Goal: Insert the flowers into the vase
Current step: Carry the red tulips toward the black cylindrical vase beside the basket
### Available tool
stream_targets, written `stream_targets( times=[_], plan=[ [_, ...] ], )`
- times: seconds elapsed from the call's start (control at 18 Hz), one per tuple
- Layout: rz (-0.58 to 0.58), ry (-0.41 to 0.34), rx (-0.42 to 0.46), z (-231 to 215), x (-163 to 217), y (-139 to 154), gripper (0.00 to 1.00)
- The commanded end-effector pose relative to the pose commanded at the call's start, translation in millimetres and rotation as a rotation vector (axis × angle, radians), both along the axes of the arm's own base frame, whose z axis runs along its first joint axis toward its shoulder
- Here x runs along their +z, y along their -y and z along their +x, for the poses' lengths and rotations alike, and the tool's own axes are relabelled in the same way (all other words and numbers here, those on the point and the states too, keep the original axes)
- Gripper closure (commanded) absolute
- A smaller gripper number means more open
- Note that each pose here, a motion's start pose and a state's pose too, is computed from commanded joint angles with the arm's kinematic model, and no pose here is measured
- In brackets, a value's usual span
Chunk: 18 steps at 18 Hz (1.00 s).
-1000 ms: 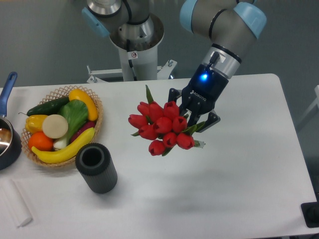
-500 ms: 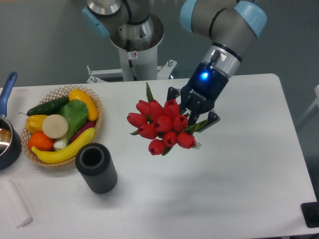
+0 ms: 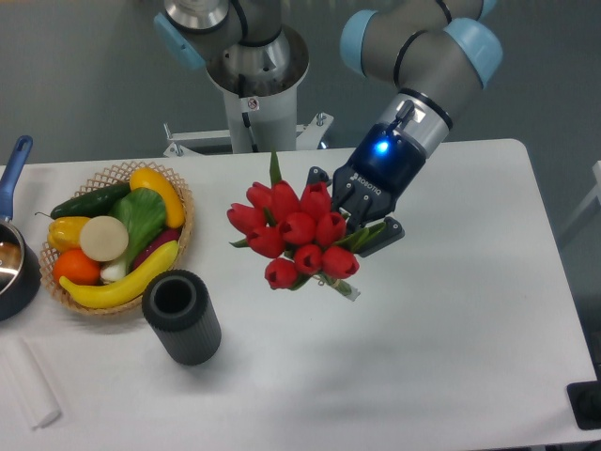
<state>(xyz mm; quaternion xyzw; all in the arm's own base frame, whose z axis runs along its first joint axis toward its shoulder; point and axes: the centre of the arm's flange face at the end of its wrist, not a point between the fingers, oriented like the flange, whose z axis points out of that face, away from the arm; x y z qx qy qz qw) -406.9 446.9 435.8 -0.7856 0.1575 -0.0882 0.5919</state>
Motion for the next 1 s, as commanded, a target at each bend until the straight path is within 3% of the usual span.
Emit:
stream_targets(
  times=[0.11,0.22,0.5,1.0],
  plan=[
    [-0.013,0.067,0.005,5,1,-5,0.62],
    [-0.005,0.073,-0.014,14,4,-11,0.62],
    [0.160,0.163,-0.112,38,24,-20,0.62],
    [0.208,0.201,-0.199,71,30,-42,0.62]
  ],
)
